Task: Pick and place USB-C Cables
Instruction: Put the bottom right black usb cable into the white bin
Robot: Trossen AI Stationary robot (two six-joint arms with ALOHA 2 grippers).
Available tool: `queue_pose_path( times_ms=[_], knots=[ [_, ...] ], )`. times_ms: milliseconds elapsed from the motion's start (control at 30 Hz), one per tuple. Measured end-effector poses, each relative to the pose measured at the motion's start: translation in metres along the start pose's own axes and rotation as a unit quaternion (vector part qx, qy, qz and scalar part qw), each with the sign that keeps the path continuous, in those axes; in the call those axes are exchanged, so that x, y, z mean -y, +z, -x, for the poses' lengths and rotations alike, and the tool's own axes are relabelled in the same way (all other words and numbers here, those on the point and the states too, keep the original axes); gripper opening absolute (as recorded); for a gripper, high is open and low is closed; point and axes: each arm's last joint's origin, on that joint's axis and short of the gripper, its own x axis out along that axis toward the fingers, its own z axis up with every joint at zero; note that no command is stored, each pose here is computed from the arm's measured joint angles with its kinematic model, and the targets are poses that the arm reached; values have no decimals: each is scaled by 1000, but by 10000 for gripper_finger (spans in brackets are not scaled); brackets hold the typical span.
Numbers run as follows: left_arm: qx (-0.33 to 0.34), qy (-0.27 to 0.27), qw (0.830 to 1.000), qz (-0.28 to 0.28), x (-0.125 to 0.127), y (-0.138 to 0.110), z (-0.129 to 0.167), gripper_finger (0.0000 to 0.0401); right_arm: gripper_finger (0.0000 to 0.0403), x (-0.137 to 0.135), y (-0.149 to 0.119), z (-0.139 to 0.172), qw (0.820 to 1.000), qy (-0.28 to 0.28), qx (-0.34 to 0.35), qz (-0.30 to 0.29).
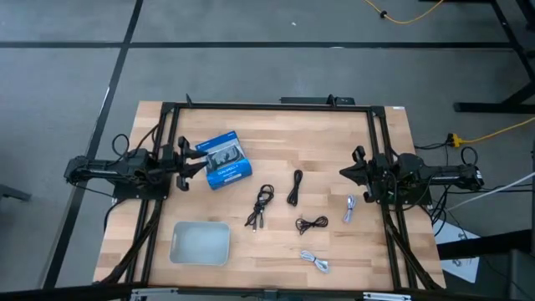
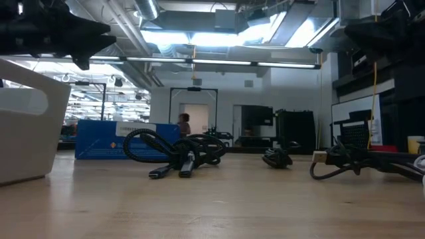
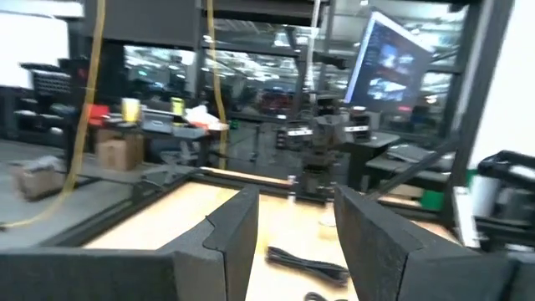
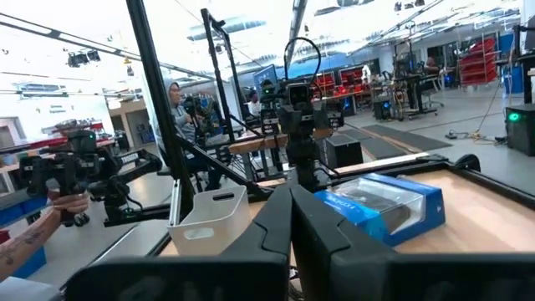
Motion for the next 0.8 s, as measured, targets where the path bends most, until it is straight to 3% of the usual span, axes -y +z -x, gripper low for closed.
queue_pose_path(
  times_ms=[333,600,800],
  knots=[
    [48,-34,998,39,3,10,-2,151,8,-5,22,2,991,22,116,58],
    [59,-36,997,39,5,12,-9,151,8,-5,25,-1,988,17,132,79],
    [72,-38,996,28,6,13,-15,151,8,-5,35,-6,983,-27,143,116]
  ],
)
